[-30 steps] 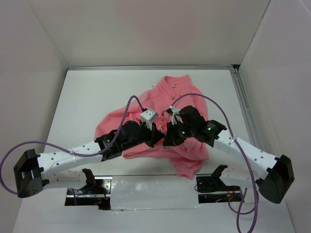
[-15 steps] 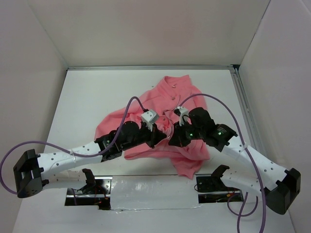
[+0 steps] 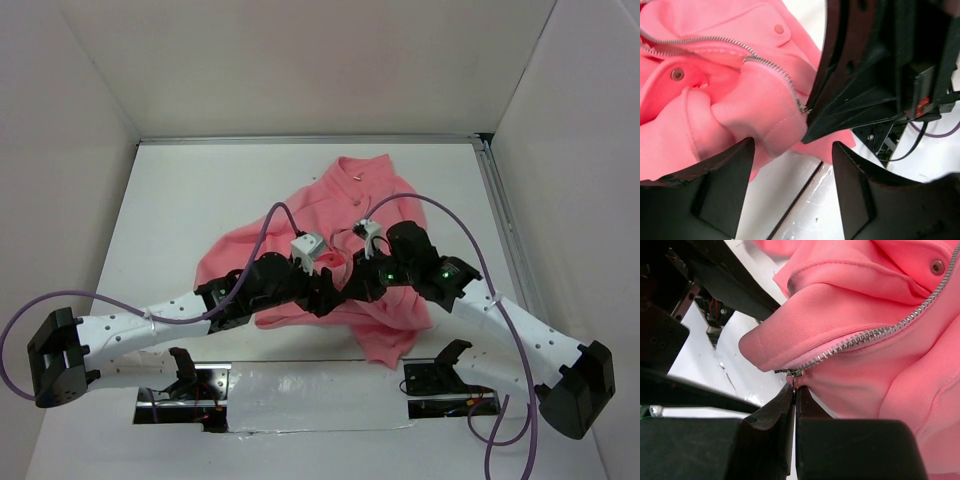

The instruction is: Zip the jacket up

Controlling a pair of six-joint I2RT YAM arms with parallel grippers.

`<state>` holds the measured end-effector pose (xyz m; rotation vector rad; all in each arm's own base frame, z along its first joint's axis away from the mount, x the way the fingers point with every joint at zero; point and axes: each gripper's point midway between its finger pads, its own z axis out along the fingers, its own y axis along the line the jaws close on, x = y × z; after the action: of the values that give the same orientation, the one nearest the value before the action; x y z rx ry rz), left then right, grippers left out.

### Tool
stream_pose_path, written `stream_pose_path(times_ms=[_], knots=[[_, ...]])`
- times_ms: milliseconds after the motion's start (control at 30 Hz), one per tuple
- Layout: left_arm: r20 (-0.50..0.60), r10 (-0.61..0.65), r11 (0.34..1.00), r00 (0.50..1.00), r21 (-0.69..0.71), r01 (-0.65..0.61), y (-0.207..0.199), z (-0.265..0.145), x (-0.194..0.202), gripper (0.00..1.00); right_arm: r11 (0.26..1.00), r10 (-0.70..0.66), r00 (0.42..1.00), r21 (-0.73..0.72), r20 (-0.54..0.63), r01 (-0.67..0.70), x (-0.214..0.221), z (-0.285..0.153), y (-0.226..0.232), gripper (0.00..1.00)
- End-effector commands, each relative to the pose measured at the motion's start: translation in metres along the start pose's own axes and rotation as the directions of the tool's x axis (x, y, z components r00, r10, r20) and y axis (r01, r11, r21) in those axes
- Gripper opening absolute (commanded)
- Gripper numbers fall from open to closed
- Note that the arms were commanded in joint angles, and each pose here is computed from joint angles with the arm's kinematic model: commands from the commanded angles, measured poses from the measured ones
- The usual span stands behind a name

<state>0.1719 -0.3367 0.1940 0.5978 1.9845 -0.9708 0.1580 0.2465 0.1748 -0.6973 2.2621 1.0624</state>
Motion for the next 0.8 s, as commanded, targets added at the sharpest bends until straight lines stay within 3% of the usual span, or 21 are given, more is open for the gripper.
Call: stream_pose_path(times_ms=[0, 200, 300, 367, 533, 767], knots=[[0.052, -0.072, 0.997, 0.996, 0.012, 0.072, -0.012, -0.008, -0.022, 0.74, 0.996, -0.037, 0.994, -0.074, 0.107, 0.046, -0.021, -0.006, 0.016, 0.00], [0.085, -0.237, 0.970, 0.968, -0.045, 0.241, -0.004, -0.007, -0.027, 0.69, 0.993, -0.037, 0.996, -0.105, 0.083, 0.045, -0.013, 0.002, 0.016, 0.00], [0.079, -0.368, 0.926, 0.926, -0.061, 0.373, -0.001, -0.010, -0.027, 0.64, 0.992, -0.039, 0.996, -0.120, 0.080, 0.048, -0.013, 0.003, 0.017, 0.00], [0.073, -0.457, 0.884, 0.886, -0.071, 0.462, -0.002, -0.017, -0.025, 0.67, 0.994, -0.037, 0.996, -0.104, 0.085, 0.046, -0.014, 0.004, 0.015, 0.00], [0.073, -0.541, 0.836, 0.838, -0.060, 0.545, -0.006, -0.031, -0.025, 0.66, 0.995, -0.032, 0.995, -0.096, 0.098, 0.041, -0.017, 0.004, 0.014, 0.00], [0.026, -0.562, 0.826, 0.827, 0.055, 0.560, -0.029, -0.020, -0.031, 0.59, 0.993, -0.018, 0.993, -0.113, 0.117, 0.031, -0.022, 0.007, 0.017, 0.00]])
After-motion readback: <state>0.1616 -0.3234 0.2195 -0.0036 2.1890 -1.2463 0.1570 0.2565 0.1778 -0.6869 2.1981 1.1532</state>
